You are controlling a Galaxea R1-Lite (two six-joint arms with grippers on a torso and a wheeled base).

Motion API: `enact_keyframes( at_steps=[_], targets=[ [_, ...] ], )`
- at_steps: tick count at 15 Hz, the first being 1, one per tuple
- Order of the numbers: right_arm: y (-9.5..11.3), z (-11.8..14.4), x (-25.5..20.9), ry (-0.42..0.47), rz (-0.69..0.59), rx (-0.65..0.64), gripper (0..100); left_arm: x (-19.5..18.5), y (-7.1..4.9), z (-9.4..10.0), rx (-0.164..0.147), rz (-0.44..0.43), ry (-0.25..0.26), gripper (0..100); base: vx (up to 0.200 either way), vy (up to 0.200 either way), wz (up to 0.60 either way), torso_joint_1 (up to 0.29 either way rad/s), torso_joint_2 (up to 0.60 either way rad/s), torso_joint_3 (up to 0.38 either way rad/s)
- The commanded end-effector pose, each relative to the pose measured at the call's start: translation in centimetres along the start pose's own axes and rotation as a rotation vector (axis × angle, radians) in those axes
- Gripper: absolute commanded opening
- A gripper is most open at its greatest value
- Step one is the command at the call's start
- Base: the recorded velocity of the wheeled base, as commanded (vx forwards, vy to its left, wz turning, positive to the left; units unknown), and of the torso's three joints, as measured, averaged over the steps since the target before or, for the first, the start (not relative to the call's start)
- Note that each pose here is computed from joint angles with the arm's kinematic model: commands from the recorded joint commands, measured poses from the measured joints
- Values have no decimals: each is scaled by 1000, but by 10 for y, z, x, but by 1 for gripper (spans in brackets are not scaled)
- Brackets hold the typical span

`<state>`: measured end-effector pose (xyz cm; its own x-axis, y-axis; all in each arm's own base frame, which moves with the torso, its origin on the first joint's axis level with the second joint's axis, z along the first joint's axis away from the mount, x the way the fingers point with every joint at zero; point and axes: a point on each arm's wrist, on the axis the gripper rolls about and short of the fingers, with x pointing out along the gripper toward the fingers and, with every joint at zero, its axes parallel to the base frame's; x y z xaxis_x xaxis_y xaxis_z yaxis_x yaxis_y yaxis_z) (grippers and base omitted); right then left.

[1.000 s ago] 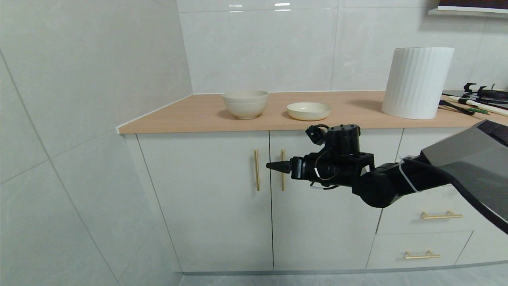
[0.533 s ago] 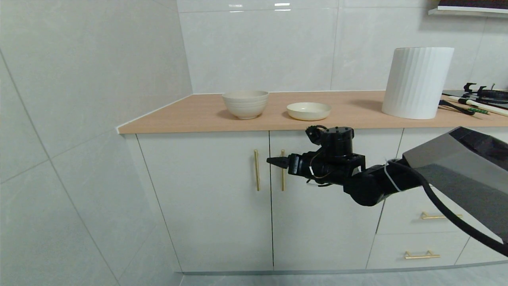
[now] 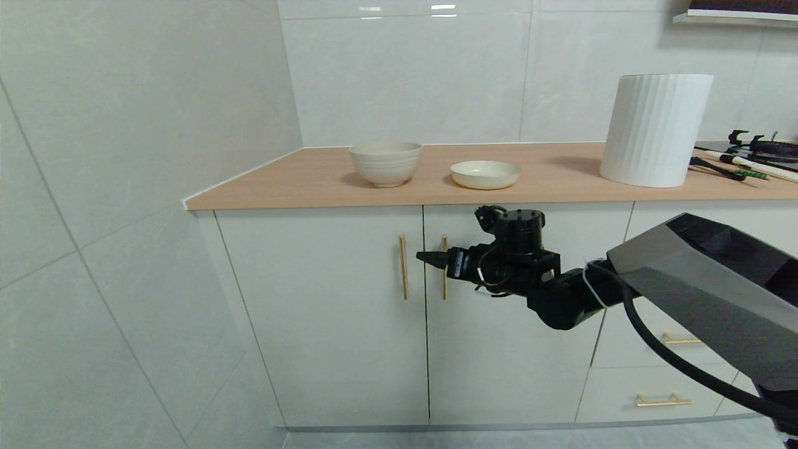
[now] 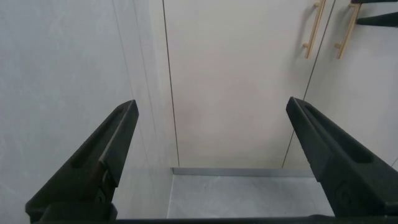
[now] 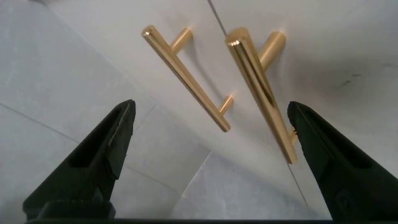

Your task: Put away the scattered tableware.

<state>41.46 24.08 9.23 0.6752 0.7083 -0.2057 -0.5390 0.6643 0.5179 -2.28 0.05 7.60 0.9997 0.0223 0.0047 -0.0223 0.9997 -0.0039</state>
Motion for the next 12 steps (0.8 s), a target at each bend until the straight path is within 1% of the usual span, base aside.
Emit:
enact_keyframes(
  at_steps=[1,6,7,9,12],
  targets=[
    [-5,-7,5,12,-5,4,100,0,0,0,-1,1,0,100,0,0,0,0,0,0],
    [-2,-12,15,-13,17,7,100,0,0,0,-1,1,0,100,0,0,0,0,0,0],
    [-1,-11,16,-32,-1,7,100,0,0,0,-1,1,0,100,0,0,0,0,0,0],
    [-1,-11,16,-33,-4,7,100,0,0,0,-1,1,0,100,0,0,0,0,0,0],
    [15,-20,18,-7,27,28,100,0,0,0,-1,1,0,100,0,0,0,0,0,0]
  ],
)
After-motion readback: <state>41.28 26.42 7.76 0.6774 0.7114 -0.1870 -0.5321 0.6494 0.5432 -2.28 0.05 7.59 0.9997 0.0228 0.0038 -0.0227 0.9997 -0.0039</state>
